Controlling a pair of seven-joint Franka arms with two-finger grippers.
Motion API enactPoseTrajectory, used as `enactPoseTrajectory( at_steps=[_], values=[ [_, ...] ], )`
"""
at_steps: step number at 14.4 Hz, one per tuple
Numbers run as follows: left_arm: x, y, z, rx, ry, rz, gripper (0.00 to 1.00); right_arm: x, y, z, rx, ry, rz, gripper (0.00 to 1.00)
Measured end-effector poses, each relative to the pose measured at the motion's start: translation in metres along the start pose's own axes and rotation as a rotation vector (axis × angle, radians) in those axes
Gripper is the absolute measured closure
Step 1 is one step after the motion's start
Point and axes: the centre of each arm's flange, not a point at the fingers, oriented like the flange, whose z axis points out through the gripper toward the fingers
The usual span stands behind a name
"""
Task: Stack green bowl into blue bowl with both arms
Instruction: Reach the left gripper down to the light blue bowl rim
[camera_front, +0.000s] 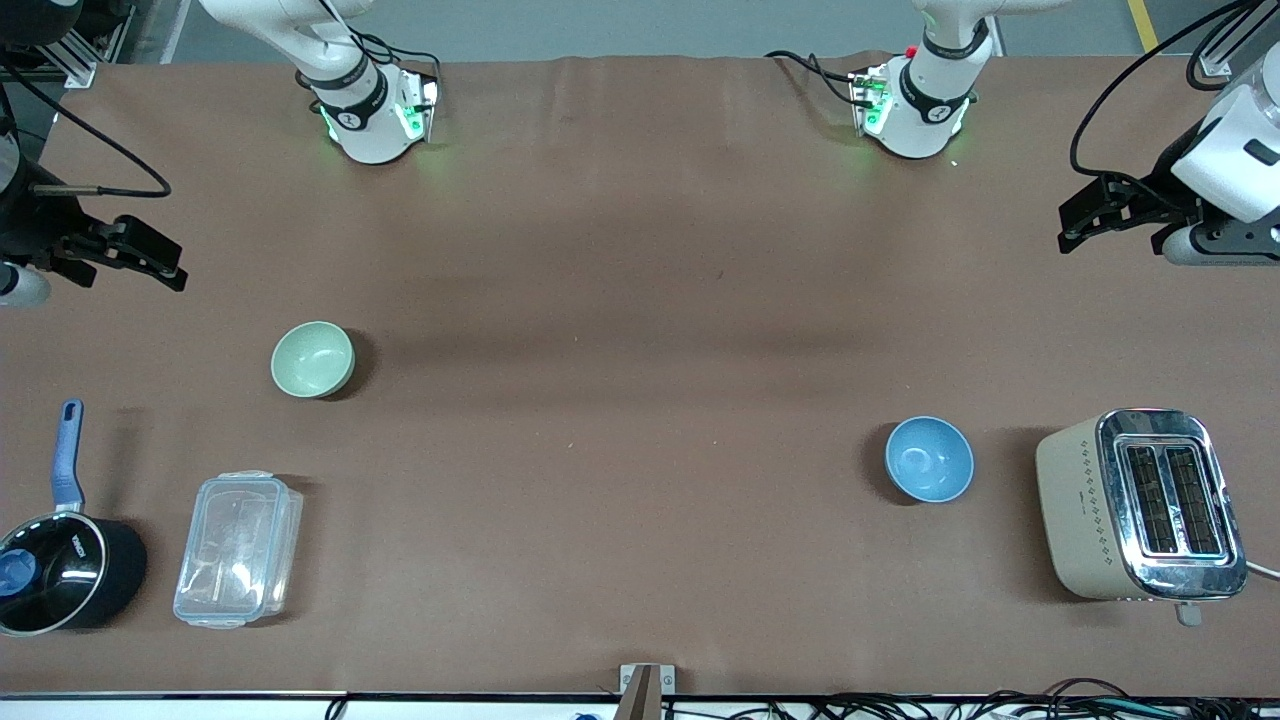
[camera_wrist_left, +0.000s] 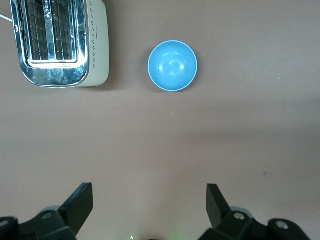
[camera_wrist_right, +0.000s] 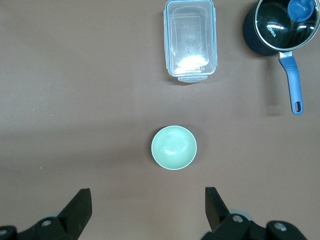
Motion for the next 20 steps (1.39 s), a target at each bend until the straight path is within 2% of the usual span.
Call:
enactPoseTrajectory(
  at_steps=[5, 8, 14, 20],
  values=[
    [0.004, -0.010, 0.006, -0.002, -0.011, -0.017, 0.00, -0.002, -0.006, 0.000, 0.000, -0.006, -0.011, 0.00],
    [0.030, -0.013, 0.040, -0.007, -0.027, -0.019, 0.00, -0.006, -0.006, -0.001, -0.002, -0.026, -0.012, 0.00],
    [0.109, -0.016, 0.204, -0.001, -0.041, -0.013, 0.00, -0.009, -0.003, -0.003, -0.002, -0.032, -0.007, 0.00],
    [0.143, -0.033, 0.321, 0.012, -0.014, -0.022, 0.00, -0.009, -0.003, -0.003, -0.002, -0.035, -0.007, 0.00]
  ],
)
